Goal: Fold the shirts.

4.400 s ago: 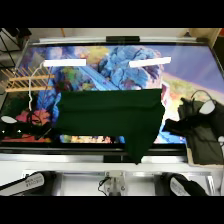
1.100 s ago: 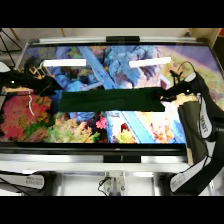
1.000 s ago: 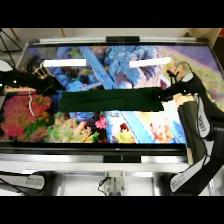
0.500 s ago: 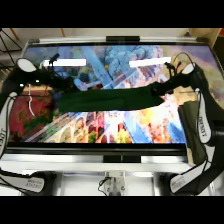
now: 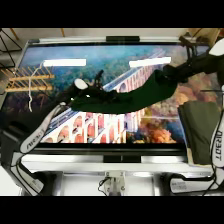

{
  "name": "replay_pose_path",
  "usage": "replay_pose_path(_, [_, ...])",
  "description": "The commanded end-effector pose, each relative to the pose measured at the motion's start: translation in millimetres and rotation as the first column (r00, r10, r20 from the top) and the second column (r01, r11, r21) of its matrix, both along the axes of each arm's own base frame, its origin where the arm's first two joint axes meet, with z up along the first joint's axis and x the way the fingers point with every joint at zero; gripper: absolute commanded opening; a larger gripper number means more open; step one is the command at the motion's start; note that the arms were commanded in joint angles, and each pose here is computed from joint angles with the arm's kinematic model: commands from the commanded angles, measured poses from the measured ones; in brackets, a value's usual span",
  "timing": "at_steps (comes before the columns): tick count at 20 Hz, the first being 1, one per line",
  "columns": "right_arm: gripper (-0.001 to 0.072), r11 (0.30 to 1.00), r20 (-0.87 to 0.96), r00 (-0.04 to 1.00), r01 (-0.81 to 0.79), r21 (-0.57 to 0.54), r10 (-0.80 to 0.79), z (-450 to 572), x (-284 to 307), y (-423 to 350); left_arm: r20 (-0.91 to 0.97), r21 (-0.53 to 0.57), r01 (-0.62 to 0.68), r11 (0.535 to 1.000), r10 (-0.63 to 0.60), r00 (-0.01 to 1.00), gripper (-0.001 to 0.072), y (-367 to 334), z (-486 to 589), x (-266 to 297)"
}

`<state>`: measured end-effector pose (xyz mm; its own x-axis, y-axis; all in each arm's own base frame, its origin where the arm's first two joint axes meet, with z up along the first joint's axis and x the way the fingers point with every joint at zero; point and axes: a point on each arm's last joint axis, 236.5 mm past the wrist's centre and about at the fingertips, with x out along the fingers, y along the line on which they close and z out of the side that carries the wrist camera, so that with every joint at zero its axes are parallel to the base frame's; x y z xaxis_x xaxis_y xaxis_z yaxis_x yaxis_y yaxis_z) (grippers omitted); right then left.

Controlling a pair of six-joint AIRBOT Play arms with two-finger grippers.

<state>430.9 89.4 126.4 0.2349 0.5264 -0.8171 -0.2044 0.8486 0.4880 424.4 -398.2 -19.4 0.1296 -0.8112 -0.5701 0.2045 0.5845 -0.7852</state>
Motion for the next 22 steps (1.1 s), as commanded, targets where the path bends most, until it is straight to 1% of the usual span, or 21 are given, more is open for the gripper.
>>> replay_pose_path(1, [0.0069,0.997,0.006,1.0,-0.024,0.069,0.024,38.0,-27.5,16.9,-0.033,-0.075,-0.078,0.994,0.076,0.997,0.0036,-53.7,-16.5,-8.8])
replay_pose_path(4, [0.0069,0.986,0.031,0.999,-0.04,0.161,0.035,62.5,-35.3,35.0,-0.145,-0.152,-0.109,0.982,0.086,0.986,0.0036,-89.6,-23.4,-32.2])
replay_pose_path(6, [0.0069,0.982,0.028,0.999,-0.042,0.182,0.038,66.1,-36.5,40.1,-0.115,-0.16,-0.096,0.982,0.078,0.99,0.0035,-96.9,-23.8,-35.3])
replay_pose_path(8, [0.0068,0.984,0.037,0.999,-0.038,0.173,0.032,64.6,-33.2,40.8,-0.071,-0.158,-0.065,0.985,0.055,0.996,0.0033,-80.2,-15.4,-24.2])
replay_pose_path(10, [0.0068,0.984,0.054,0.998,-0.039,0.174,0.03,61.9,-25.6,48.7,-0.002,-0.123,-0.063,0.99,0.063,0.998,0.0032,-39.0,2.1,4.0])
replay_pose_path(12, [0.0068,0.981,0.061,0.997,-0.057,0.184,0.046,53.5,-16.3,67.9,0.077,-0.077,-0.104,0.992,0.11,0.991,0.0031,25.4,34.3,40.1])
replay_pose_path(14, [0.0069,0.977,0.063,0.995,-0.092,0.192,0.081,39.4,-8.0,95.6,0.181,-0.046,-0.17,0.984,0.175,0.968,0.0031,97.9,77.7,71.0])
replay_pose_path(16, [0.0068,0.97,0.073,0.99,-0.133,0.205,0.12,19.7,1.9,135.1,0.28,-0.044,-0.285,0.958,0.285,0.917,0.0032,182.1,134.2,92.6])
replay_pose_path(19, [0.0069,0.96,0.07,0.983,-0.179,0.215,0.167,-23.8,11.5,201.0,0.39,-0.086,-0.416,0.905,0.415,0.822,0.0033,282.6,213.9,87.8])
replay_pose_path(22, [0.0076,0.958,-0.011,0.983,-0.177,0.225,0.184,-93.7,9.1,264.5,0.477,-0.1,-0.467,0.878,0.454,0.752,0.0034,336.9,275.2,51.0])
